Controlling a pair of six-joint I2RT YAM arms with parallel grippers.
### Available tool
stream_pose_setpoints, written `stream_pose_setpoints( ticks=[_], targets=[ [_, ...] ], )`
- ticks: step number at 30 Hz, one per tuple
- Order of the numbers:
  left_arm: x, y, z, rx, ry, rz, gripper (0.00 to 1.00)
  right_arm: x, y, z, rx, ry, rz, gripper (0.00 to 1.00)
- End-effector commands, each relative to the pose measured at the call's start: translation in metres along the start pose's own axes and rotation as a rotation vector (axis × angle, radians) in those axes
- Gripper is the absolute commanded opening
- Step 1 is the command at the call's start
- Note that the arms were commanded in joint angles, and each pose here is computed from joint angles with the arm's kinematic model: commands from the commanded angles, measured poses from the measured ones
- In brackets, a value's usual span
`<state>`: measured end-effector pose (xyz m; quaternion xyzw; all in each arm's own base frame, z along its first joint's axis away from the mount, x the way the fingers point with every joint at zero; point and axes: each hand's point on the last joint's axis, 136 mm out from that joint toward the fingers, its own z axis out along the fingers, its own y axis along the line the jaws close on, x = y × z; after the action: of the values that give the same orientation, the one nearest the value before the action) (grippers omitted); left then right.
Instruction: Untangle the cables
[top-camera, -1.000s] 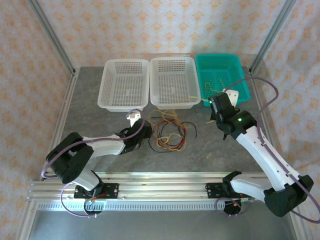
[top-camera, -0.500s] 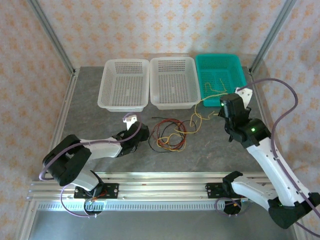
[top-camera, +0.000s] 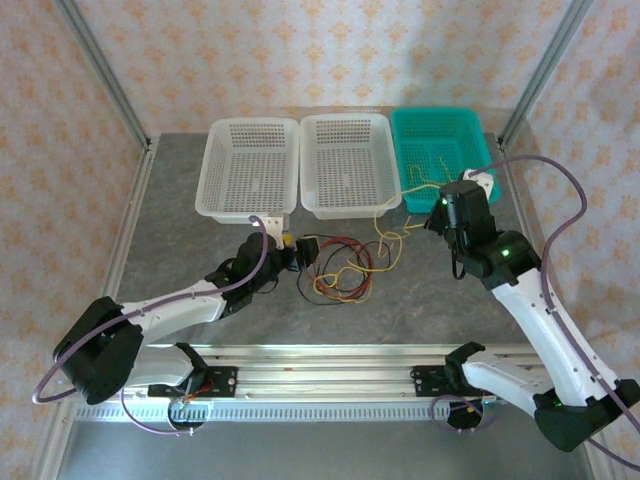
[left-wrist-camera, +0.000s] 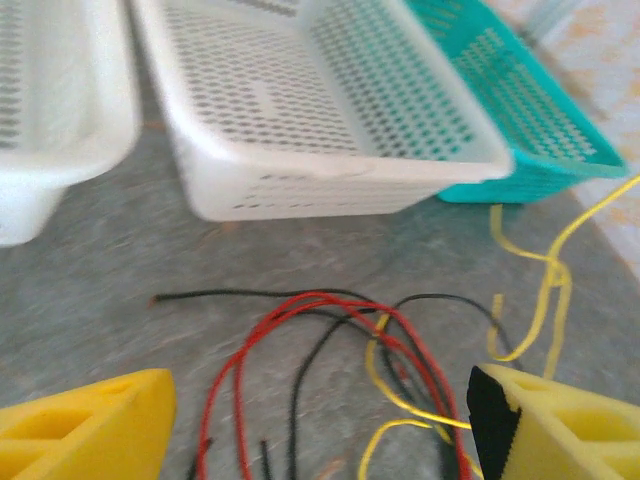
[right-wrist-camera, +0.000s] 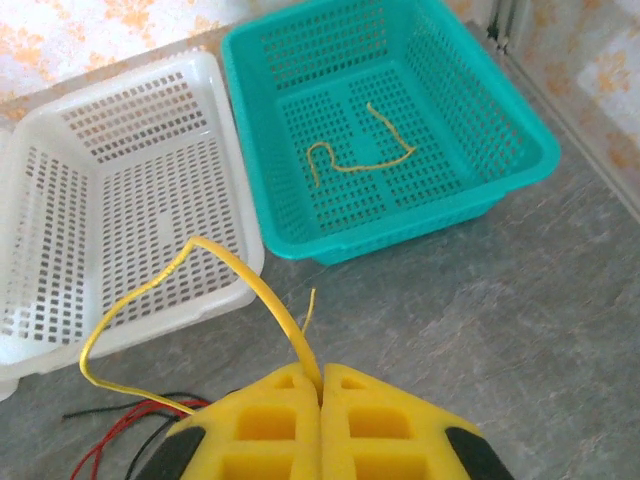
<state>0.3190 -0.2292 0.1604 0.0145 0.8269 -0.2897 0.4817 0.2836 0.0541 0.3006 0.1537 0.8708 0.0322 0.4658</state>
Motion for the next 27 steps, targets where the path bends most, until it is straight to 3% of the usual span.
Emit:
stream_pose_setpoints(
  ticks=[1, 15, 27],
  targets=[
    [-0.010, -0.037, 0.004, 0.176, 0.005, 0.065, 0.78, -0.003, 0.007, -0.014, -0.068, 0.029, 0.058, 0.00],
    [-0.016, -0.062, 0.011, 0.305, -0.009, 0.021, 0.76, -0.044, 0.022, -0.065, -0.224, -0.039, 0.120, 0.00],
    [-0.047, -0.065, 0.015, 0.256, -0.081, -0.004, 0.78, -0.083, -0.001, -0.065, -0.092, -0.262, 0.194, 0.00]
  ],
)
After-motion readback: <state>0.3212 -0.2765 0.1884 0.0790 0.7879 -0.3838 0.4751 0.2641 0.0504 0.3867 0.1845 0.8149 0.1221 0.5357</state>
